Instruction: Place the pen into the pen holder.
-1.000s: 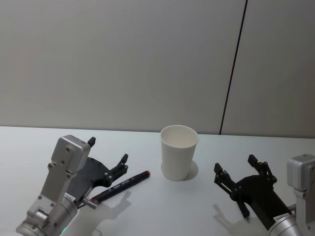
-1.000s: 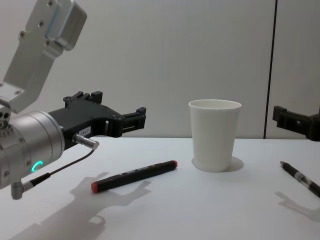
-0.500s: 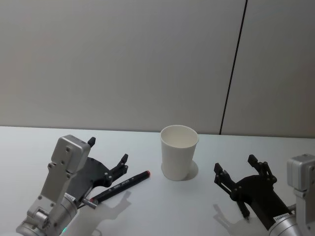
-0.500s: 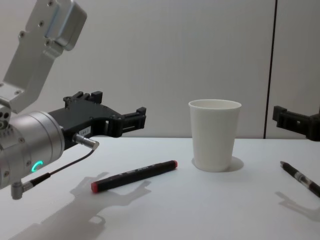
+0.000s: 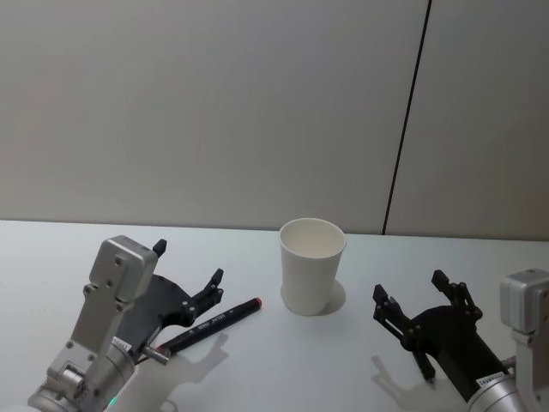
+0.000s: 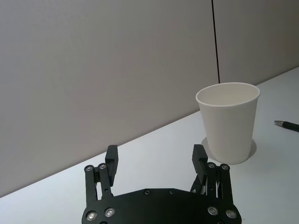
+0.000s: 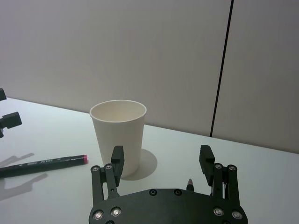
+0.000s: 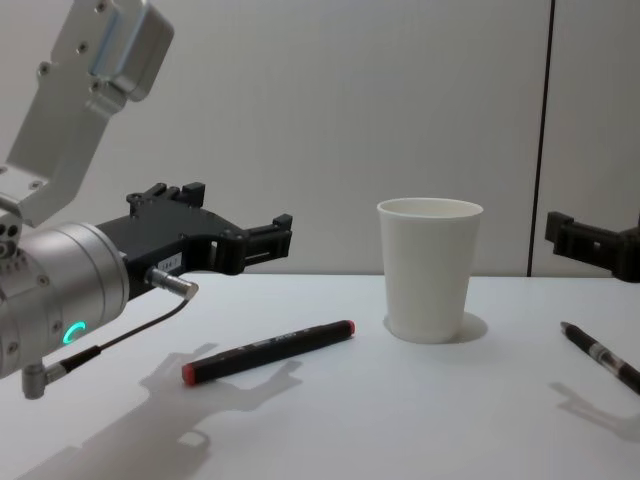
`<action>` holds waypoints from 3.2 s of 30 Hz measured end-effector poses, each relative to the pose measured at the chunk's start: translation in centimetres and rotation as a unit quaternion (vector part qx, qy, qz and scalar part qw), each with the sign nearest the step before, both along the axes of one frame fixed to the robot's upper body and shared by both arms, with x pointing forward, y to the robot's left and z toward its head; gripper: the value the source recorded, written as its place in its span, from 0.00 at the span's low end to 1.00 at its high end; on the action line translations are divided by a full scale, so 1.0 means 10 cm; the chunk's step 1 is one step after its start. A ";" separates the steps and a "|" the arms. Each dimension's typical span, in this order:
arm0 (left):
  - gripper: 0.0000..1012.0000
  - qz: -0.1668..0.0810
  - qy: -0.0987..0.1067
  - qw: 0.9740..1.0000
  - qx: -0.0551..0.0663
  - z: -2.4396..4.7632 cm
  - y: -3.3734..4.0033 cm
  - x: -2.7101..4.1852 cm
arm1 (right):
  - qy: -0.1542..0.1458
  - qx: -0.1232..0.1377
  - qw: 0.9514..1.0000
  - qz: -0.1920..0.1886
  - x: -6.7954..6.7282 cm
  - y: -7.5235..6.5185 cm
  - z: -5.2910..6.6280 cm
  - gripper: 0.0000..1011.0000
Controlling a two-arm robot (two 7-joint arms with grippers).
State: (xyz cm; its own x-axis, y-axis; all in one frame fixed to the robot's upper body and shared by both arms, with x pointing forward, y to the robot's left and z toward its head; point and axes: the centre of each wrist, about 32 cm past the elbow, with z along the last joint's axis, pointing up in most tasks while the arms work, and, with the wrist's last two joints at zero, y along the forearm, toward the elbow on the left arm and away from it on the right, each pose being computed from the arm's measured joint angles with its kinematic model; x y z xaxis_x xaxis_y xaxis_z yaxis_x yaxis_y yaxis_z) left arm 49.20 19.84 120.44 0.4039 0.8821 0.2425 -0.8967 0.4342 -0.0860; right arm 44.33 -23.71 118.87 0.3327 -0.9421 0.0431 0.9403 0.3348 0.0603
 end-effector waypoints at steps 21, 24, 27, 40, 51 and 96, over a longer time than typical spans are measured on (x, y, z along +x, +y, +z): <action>0.99 0.000 0.000 1.000 0.000 0.000 0.000 0.000 | 0.019 -0.007 1.000 -0.009 -0.02 -0.10 -0.01 0.99; 0.99 0.000 0.000 1.000 0.000 0.000 0.000 0.000 | 0.024 -0.008 1.000 -0.013 -0.05 -0.10 -0.01 0.99; 0.99 0.000 0.000 1.000 0.000 0.000 0.000 0.000 | 0.031 -0.009 0.999 -0.017 -0.07 -0.11 0.00 0.99; 0.99 0.000 0.000 1.000 0.000 0.000 0.000 0.000 | 0.073 -0.016 0.996 -0.053 -0.16 -0.03 0.07 0.99; 0.99 0.000 0.000 1.000 0.000 0.000 0.000 0.000 | 0.114 -0.034 0.989 -0.086 -0.14 0.08 0.17 0.99; 0.99 0.000 0.000 1.000 0.000 0.000 0.000 0.000 | 0.229 -0.067 0.962 -0.129 0.41 0.41 0.25 0.99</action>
State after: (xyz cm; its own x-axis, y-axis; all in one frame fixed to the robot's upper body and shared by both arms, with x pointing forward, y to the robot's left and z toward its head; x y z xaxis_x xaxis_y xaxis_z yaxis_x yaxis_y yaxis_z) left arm 49.20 19.84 120.44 0.4039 0.8821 0.2425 -0.8967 0.4343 -0.0860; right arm 48.40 -19.57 121.32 0.1008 -0.9921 0.0745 0.9106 0.0618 -0.4087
